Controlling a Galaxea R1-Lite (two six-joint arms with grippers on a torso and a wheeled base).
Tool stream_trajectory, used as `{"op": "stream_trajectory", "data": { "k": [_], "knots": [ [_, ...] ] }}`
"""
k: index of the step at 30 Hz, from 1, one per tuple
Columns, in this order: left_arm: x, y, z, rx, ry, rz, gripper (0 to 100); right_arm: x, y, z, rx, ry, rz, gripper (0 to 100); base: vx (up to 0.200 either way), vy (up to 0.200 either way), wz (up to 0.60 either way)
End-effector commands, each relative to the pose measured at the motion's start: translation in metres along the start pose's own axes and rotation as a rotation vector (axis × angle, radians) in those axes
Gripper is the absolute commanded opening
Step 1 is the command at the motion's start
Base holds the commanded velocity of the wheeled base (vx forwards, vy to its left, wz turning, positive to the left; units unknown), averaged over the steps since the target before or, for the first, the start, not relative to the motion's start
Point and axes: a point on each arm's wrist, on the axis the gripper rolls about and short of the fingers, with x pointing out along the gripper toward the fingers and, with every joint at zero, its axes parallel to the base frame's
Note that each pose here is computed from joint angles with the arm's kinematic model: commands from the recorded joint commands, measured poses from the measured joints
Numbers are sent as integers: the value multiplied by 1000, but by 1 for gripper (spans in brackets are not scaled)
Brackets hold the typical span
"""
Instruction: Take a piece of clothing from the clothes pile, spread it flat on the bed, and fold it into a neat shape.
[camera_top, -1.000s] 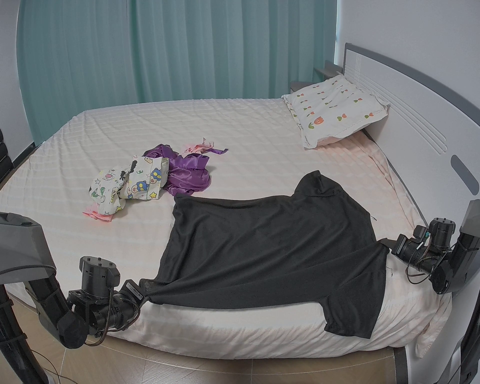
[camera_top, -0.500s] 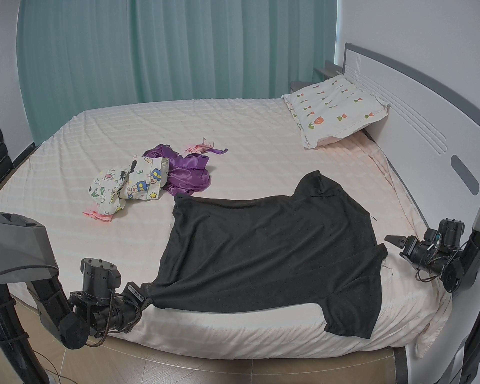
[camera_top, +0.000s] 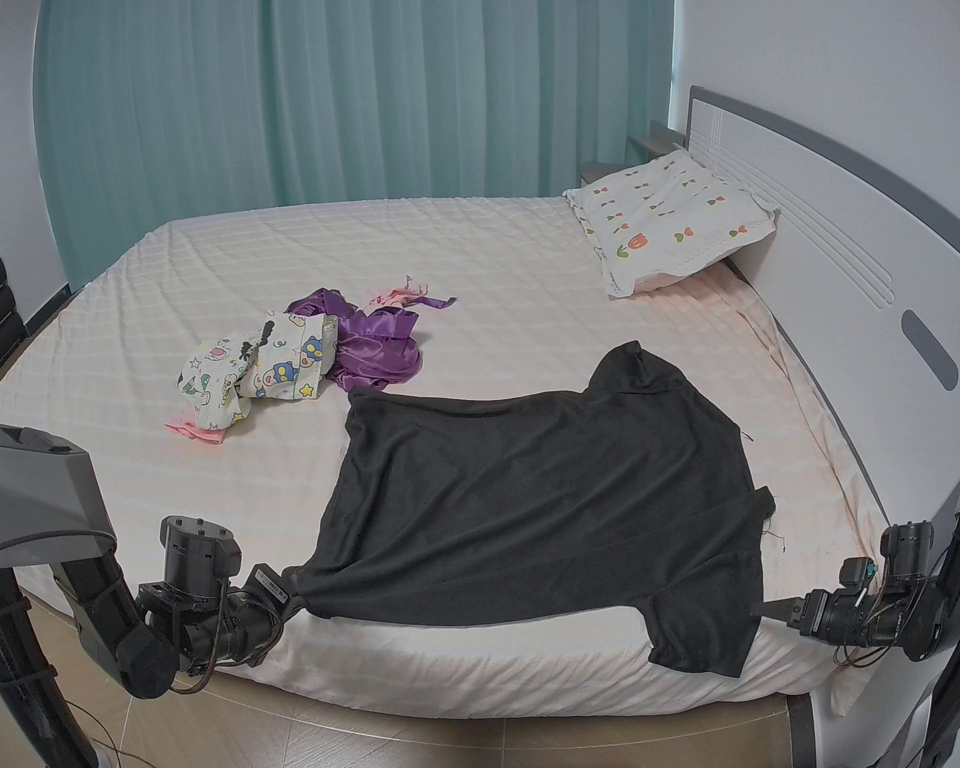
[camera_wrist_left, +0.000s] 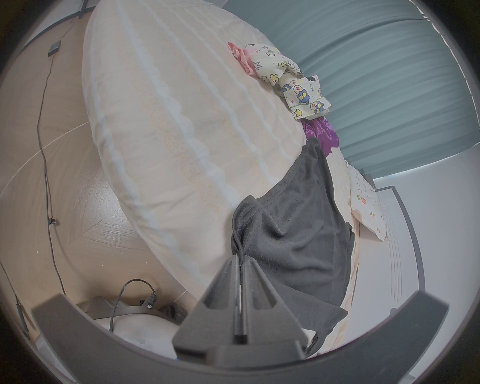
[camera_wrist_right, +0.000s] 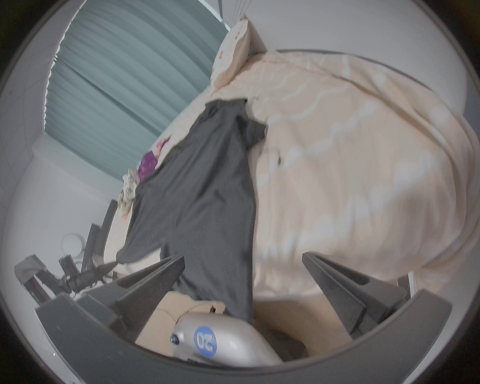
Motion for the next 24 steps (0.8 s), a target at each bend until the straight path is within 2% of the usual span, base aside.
{"op": "stream_trajectory", "data": {
  "k": [1,12,19,24],
  "knots": [
    [0,-1,0,0,2,-3,0,8,0,-22,20,128,2,100,0,0,0],
    [0,-1,0,1,2,-3,0,21,10,-32,17,204,28,100,0,0,0],
    [0,-1,0,2,1,-5,0,37,16,-32,29,170,57,100,0,0,0],
    [0,-2,1,-2,-5,-9,0,38,17,-32,37,157,44,100,0,0,0]
  ]
}}
